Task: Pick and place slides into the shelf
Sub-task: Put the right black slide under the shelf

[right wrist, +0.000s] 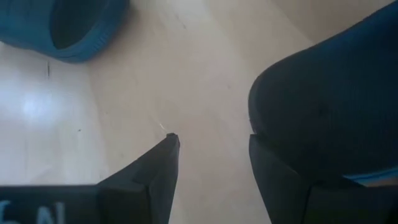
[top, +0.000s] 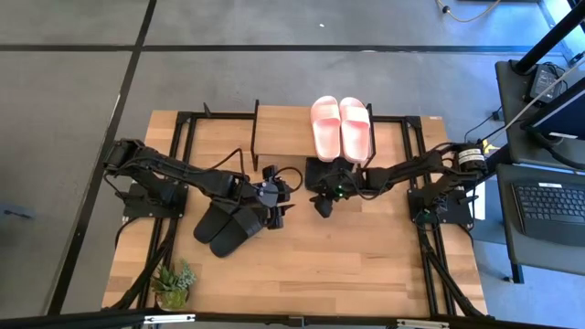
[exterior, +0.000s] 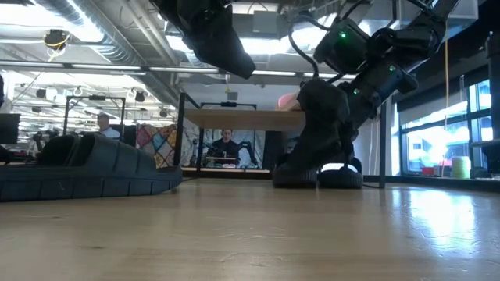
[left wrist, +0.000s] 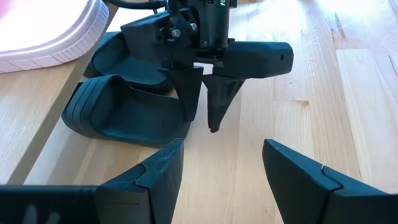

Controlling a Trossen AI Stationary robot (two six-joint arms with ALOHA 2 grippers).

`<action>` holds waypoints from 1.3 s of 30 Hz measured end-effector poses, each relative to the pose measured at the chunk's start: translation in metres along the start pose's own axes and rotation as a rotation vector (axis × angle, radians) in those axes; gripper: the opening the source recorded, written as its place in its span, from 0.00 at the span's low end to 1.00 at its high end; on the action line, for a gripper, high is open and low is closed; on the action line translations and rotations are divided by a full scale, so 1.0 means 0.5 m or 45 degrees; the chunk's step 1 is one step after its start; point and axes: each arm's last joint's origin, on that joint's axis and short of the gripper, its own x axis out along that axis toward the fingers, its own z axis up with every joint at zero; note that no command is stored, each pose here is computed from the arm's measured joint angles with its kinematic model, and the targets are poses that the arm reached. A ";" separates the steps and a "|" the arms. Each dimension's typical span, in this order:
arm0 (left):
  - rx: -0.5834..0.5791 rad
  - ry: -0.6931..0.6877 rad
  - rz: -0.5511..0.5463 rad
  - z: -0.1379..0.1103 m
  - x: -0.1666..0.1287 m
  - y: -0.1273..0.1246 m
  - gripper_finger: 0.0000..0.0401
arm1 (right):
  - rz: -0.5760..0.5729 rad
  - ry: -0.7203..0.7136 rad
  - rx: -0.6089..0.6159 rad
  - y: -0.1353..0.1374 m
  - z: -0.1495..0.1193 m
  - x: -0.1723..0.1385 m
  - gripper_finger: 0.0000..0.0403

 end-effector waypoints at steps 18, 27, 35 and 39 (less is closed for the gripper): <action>-0.004 0.000 0.000 0.000 0.000 0.000 0.52 | -0.251 -0.024 -0.046 -0.015 -0.005 -0.009 0.49; -0.005 -0.002 0.000 0.000 0.000 0.000 0.52 | -0.226 -0.025 -0.048 -0.010 -0.004 -0.015 0.49; -0.005 -0.001 0.000 0.000 0.000 0.000 0.52 | -0.203 0.062 -0.129 0.014 -0.006 -0.092 0.49; -0.004 0.000 0.000 0.000 0.000 0.000 0.52 | -0.296 0.166 -0.110 0.003 -0.018 -0.131 0.49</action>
